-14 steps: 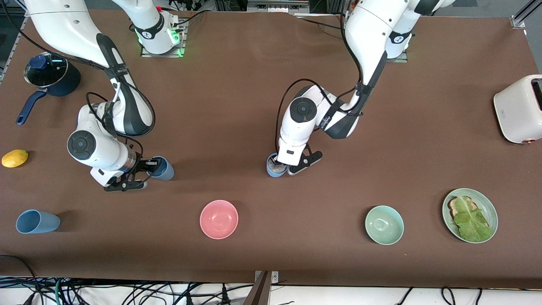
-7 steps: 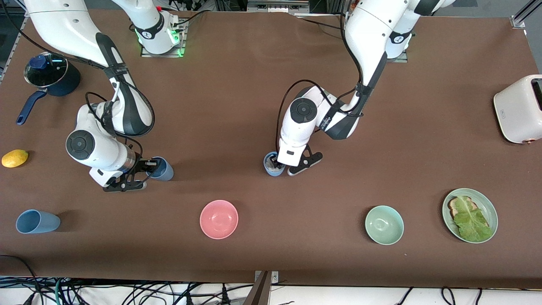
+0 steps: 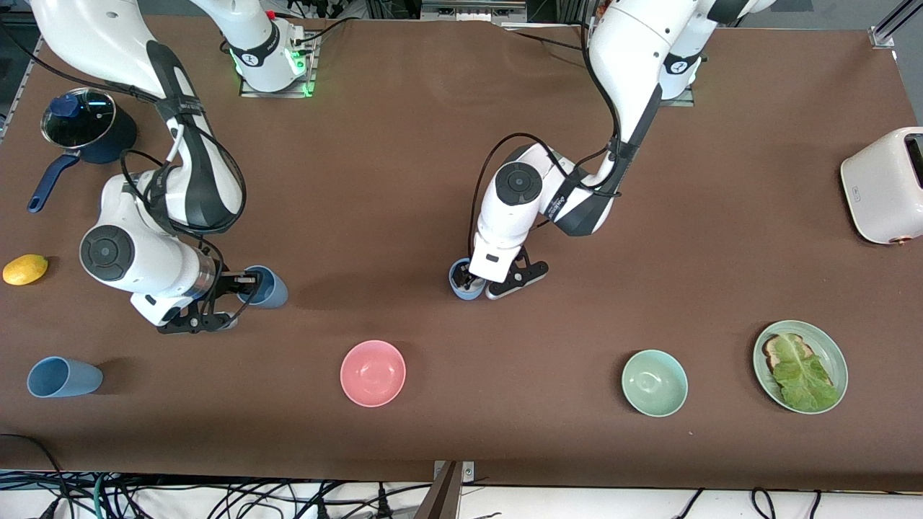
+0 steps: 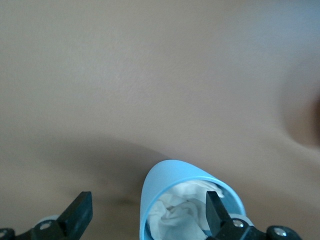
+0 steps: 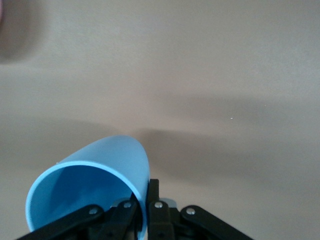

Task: Stack blue cups with both arms
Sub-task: 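Set the tissue cup mid-table with the left gripper while the right gripper lifts, then open the left gripper and withdraw while the right gripper carries its cup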

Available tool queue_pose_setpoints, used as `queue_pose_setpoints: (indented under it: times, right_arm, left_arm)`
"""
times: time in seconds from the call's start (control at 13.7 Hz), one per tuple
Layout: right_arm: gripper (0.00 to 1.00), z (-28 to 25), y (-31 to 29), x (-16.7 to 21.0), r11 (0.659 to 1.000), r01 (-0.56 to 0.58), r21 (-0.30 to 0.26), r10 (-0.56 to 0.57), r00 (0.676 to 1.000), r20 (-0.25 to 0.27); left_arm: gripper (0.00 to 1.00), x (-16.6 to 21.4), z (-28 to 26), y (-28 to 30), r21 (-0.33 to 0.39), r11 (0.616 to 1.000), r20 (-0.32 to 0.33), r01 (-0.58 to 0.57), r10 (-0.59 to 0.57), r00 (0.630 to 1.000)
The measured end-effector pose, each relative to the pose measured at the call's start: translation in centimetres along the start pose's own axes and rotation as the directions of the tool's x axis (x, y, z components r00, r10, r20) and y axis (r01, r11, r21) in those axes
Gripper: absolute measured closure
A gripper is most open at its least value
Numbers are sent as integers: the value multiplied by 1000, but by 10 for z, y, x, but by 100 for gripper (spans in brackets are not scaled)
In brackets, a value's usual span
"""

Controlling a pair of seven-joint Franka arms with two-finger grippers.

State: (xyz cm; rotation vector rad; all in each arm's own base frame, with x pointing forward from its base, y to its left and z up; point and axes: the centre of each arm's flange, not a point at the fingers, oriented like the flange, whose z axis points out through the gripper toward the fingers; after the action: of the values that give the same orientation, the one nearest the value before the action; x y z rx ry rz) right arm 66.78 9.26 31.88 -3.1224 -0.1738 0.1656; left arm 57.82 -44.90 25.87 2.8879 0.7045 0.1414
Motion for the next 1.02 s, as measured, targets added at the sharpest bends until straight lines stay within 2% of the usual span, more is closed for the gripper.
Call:
queue_pose_setpoints:
  times: [0.22, 0.36, 0.66, 0.88, 1.02]
  right_arm:
    - [95, -26, -14, 4, 1000, -1, 8, 1, 1000, 5]
    - [95, -41, -31, 4, 1000, -13, 12, 13, 1000, 9]
    - [95, -66, -83, 1, 999, -49, 7, 49, 999, 10]
    - [95, -75, -133, -7, 997, -77, 3, 77, 997, 1]
    - [95, -79, -167, -14, 995, -99, 2, 99, 995, -8]
  left_arm:
    - [0, 3, -23, 3, 1, 996, -3, -87, 87, 996]
    - [0, 6, -44, 1, 26, 991, 10, -134, 133, 991]
    - [0, 24, -129, -10, 107, 965, 76, -238, 231, 970]
    - [0, 64, -207, -40, 157, 924, 151, -348, 326, 933]
    - [0, 111, -243, -81, 139, 893, 206, -428, 397, 894]
